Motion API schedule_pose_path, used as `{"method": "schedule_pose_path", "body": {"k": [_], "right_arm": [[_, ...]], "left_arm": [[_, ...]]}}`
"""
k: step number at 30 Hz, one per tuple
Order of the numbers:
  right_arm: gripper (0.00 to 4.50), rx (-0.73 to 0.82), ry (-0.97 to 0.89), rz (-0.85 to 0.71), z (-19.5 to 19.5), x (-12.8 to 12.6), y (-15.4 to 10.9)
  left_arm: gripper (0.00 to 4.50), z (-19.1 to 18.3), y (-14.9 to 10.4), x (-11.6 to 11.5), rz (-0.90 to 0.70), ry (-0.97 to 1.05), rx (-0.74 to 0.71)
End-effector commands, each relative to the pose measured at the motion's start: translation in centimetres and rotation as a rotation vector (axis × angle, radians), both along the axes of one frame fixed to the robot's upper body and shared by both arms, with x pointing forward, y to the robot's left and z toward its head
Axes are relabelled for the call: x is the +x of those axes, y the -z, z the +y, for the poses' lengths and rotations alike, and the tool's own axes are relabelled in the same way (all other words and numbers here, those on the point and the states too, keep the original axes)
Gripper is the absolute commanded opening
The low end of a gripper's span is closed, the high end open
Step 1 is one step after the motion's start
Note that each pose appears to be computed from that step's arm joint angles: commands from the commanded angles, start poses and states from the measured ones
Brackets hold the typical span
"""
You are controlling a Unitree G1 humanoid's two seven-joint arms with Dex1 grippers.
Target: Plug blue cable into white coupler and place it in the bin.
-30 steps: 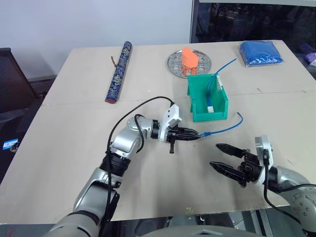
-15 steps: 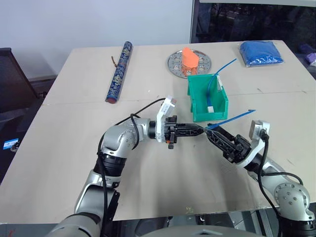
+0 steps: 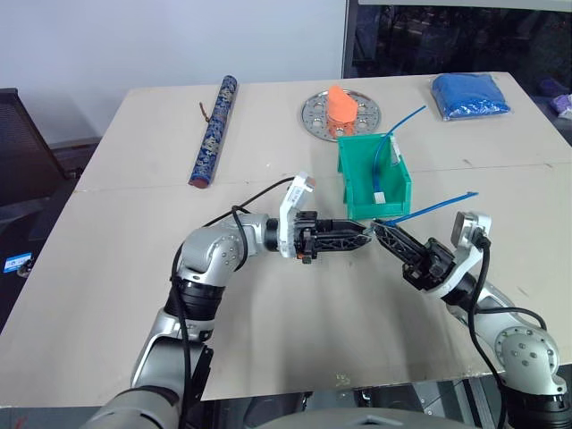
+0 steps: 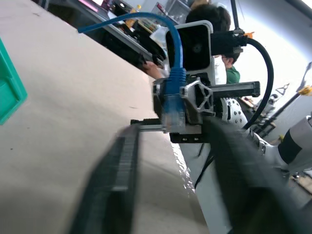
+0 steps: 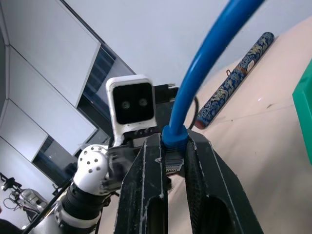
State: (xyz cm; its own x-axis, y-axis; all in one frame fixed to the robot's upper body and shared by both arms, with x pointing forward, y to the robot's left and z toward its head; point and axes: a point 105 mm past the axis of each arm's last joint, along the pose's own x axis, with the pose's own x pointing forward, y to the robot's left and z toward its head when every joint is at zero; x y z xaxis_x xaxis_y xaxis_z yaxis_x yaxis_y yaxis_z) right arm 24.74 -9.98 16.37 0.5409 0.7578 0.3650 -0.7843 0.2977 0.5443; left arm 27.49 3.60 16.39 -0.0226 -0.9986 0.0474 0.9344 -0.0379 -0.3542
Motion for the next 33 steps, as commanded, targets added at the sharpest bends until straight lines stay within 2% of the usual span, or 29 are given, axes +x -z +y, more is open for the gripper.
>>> {"method": "schedule_pose_path", "body": {"k": [1,2,5,8,11,14,18,24,33], "right_arm": [[0.00,-0.001,0.030,-0.055,-0.4,0.2,-1.0],[0.00,-0.008,0.040,-0.057,-0.6,0.4,-0.9],[0.00,-0.039,0.060,-0.070,-1.2,0.6,-0.7],[0.00,-0.066,0.066,-0.084,-1.5,0.9,-0.4],[0.00,-0.086,0.058,-0.087,-1.6,1.0,0.1],[0.00,-0.098,0.033,-0.083,-1.5,1.2,0.5],[0.00,-0.140,-0.002,-0.081,-1.0,1.5,1.0],[0.00,-0.130,-0.011,-0.071,-0.9,1.5,1.0],[0.00,-0.140,0.004,-0.060,-0.9,1.3,1.3]], "left_arm": [[4.22,1.1,-1.6,-1.6,-0.152,-0.056,0.023],[4.40,1.5,-2.0,-2.2,-0.206,-0.084,0.028],[4.40,2.5,-3.7,-2.9,-0.343,-0.243,0.008],[4.40,5.4,-6.6,-0.9,-0.605,-0.692,0.014],[4.40,9.1,-7.7,-0.6,-0.709,-1.040,0.061],[4.40,13.3,-5.6,-2.2,-0.750,-1.291,0.214],[4.40,16.1,0.7,-4.2,-0.545,-1.429,0.397],[4.40,17.1,3.9,-5.5,-0.436,-1.511,0.442],[4.40,17.3,7.2,-3.6,-0.416,-1.429,0.494]]}}
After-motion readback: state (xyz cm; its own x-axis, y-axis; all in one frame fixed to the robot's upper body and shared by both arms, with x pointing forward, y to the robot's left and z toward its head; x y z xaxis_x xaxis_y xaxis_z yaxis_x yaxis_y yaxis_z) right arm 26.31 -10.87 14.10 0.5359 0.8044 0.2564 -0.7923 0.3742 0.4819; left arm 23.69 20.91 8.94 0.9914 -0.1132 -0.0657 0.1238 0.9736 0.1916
